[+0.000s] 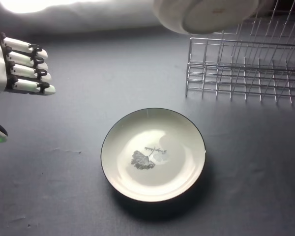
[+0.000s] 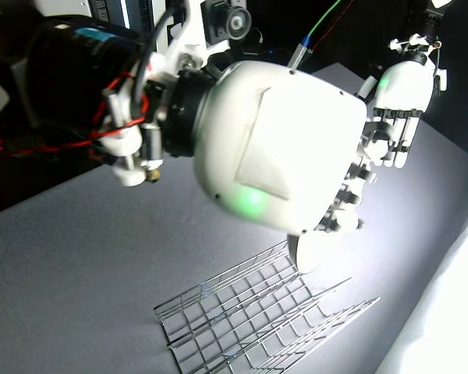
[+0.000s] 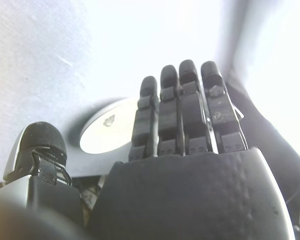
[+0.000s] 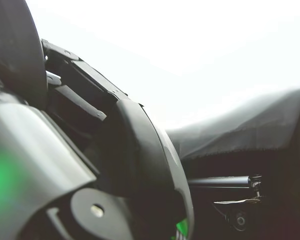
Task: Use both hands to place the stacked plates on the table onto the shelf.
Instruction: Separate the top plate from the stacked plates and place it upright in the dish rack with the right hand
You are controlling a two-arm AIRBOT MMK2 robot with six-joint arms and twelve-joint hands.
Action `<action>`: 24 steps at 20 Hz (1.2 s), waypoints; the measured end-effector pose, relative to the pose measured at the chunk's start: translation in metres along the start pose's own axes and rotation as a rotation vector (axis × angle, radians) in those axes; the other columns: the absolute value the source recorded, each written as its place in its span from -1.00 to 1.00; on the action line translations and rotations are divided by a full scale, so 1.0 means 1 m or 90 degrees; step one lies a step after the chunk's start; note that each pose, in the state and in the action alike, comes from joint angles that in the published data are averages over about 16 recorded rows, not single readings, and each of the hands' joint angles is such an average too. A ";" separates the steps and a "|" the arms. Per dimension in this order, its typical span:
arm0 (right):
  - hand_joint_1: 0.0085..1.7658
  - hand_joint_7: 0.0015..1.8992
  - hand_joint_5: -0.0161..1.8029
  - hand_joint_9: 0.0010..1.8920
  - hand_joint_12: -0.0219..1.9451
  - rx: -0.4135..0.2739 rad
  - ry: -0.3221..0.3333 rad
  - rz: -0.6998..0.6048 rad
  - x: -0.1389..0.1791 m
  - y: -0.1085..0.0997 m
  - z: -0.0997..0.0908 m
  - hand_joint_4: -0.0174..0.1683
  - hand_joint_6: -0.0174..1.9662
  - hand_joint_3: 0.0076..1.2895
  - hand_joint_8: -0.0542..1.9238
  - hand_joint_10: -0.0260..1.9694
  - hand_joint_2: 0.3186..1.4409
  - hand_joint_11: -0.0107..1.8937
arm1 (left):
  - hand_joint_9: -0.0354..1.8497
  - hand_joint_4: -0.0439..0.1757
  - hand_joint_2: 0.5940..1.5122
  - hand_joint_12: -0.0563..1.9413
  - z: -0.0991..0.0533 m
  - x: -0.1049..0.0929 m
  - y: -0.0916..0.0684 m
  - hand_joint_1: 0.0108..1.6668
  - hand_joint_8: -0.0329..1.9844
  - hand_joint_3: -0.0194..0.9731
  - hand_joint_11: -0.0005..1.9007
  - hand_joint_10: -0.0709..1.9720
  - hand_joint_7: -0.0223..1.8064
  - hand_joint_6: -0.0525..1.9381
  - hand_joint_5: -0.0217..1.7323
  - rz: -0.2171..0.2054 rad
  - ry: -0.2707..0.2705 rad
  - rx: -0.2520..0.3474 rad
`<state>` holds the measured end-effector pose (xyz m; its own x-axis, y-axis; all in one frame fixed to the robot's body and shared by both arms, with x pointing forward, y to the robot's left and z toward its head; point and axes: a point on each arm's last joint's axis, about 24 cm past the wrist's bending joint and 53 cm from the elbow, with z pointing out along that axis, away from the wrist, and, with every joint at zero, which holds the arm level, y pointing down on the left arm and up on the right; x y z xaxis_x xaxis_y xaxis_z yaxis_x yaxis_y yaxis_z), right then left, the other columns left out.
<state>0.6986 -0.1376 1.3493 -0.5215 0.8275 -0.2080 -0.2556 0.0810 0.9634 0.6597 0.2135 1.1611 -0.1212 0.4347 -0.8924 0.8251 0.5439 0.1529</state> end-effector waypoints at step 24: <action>0.54 0.06 -0.01 0.02 0.43 0.063 -0.070 -0.090 -0.069 -0.066 -0.033 -0.89 0.00 -0.99 -0.07 0.22 0.30 -0.20 | -0.63 -0.61 0.23 -0.76 0.008 -0.005 -0.022 -0.99 -0.95 -0.97 -0.82 -0.91 -0.63 -0.95 -0.69 -0.052 -0.007 0.047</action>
<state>0.7243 -0.2187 1.2948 -0.3922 0.8593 -0.3283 -0.2358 0.2510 0.9388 0.6465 0.1931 1.1588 -0.1831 0.3828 -0.9055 0.8512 0.5226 0.0488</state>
